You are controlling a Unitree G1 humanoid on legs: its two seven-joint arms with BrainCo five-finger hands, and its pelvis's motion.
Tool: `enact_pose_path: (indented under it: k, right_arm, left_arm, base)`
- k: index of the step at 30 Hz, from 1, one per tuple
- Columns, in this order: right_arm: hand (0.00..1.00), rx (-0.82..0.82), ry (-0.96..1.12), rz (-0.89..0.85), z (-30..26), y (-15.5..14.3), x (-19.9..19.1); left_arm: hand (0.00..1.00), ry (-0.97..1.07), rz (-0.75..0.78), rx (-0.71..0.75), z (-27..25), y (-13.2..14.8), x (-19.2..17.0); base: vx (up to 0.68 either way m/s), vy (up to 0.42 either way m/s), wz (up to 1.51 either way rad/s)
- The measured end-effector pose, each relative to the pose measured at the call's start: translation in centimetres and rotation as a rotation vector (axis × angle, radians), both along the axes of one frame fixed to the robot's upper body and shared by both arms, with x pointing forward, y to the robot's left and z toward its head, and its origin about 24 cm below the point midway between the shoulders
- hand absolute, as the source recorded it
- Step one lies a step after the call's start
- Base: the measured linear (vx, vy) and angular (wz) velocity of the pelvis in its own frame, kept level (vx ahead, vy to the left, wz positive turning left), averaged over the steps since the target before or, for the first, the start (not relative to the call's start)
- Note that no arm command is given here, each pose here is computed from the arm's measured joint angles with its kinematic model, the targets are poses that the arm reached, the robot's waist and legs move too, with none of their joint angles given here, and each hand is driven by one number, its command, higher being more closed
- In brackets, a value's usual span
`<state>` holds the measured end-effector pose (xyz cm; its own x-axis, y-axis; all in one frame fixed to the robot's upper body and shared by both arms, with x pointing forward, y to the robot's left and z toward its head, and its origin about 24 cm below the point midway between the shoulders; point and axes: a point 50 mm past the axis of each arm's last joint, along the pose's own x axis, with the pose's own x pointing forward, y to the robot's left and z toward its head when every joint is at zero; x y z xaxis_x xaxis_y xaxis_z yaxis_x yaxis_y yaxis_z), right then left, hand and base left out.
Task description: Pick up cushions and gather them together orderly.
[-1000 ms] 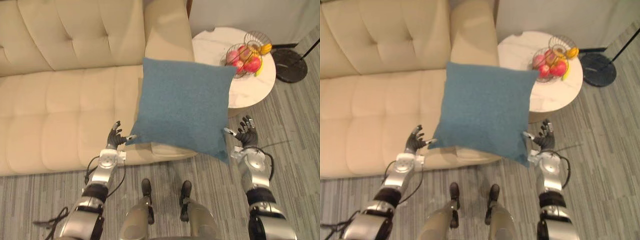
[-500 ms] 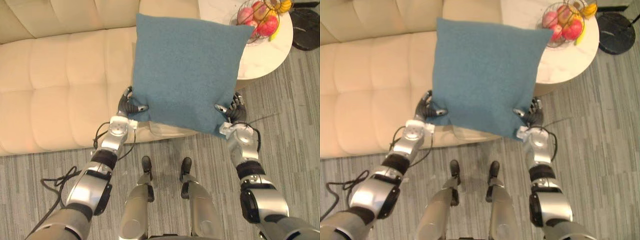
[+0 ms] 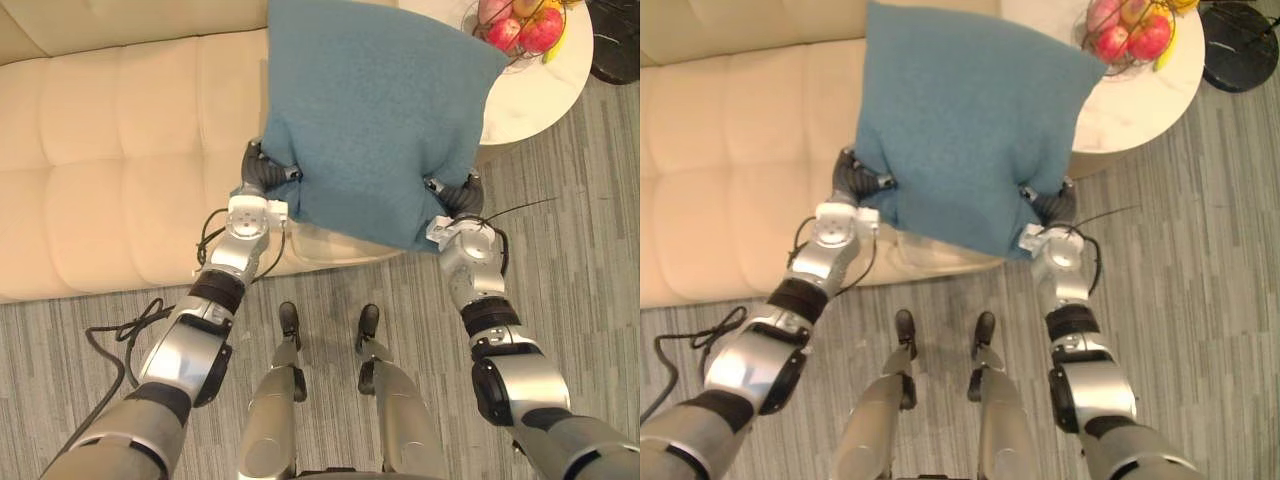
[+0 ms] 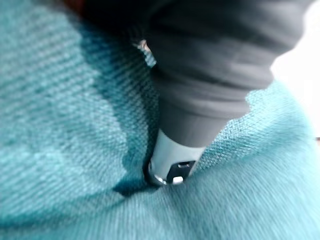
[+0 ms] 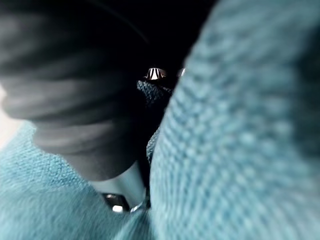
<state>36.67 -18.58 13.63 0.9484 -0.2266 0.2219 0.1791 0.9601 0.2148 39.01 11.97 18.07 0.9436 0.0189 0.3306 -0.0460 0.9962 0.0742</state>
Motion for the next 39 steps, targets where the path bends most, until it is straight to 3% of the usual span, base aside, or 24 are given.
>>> enact_pose_path:
  k: [5,9,20,26,39]
  right_arm:
    - [1.0,0.005,0.072,-0.014,-4.0,-0.5,-3.1]
    - [1.0,0.044,0.128,-0.028,-7.1,-0.6,-6.7]
    - [1.0,-0.051,0.172,-0.035,-9.5,-0.8,-13.8]
    - [1.0,-0.089,0.169,0.006,-9.8,-0.2,-14.8]
    - [1.0,-0.147,0.084,-0.046,-7.7,-0.4,-13.3]
  left_arm:
    - [1.0,-0.028,-0.072,-0.033,-2.0,-0.9,-2.7]
    - [1.0,0.07,-0.086,-0.104,-6.6,-1.1,-5.6]
    - [1.0,0.251,-0.118,-0.233,-13.4,0.0,-14.3]
    - [1.0,0.277,-0.096,-0.324,-14.2,0.4,-17.2]
    - [1.0,0.257,-0.097,-0.4,-13.8,-0.1,-17.0]
  base:
    - [0.05,-0.008,0.0]
    - [0.06,-0.001,0.04]
    - [0.08,0.012,0.13]
    - [0.04,0.008,0.13]
    - [-0.04,0.095,0.7]
